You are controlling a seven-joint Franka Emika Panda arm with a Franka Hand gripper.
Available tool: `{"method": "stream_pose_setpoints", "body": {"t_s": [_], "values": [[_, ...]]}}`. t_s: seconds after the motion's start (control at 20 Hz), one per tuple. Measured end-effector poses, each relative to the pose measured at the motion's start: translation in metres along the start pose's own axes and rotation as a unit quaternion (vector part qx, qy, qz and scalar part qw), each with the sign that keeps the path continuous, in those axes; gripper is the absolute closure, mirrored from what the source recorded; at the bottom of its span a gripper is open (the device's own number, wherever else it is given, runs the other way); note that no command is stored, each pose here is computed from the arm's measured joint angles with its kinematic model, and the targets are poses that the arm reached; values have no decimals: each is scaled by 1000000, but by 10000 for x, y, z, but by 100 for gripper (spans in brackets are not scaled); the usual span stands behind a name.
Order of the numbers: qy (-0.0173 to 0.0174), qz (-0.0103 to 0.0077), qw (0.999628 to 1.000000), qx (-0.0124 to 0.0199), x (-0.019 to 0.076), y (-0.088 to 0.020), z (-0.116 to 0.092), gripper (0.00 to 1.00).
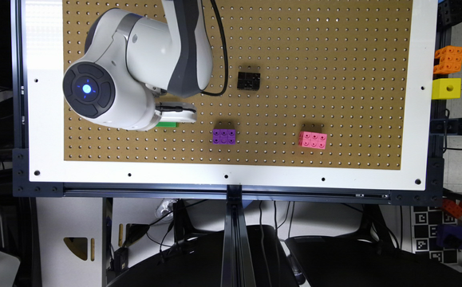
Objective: Pick up green block.
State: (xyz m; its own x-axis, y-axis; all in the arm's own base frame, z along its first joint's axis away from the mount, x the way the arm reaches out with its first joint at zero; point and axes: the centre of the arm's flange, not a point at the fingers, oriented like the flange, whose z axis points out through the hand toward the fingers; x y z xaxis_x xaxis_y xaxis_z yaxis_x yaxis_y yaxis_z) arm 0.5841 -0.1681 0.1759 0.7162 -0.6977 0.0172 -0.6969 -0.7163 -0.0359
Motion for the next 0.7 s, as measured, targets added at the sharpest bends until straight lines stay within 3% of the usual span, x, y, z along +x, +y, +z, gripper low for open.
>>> {"method": "stream_pose_setpoints", "body": {"t_s": [0.45,0.55,0.7], "values": [[-298,509,1000000,-352,4,5,-18,100],[706,605,1000000,-314,15,2,-92,100],[-936,244,999997,-2229,23,-4,-250,100]]}}
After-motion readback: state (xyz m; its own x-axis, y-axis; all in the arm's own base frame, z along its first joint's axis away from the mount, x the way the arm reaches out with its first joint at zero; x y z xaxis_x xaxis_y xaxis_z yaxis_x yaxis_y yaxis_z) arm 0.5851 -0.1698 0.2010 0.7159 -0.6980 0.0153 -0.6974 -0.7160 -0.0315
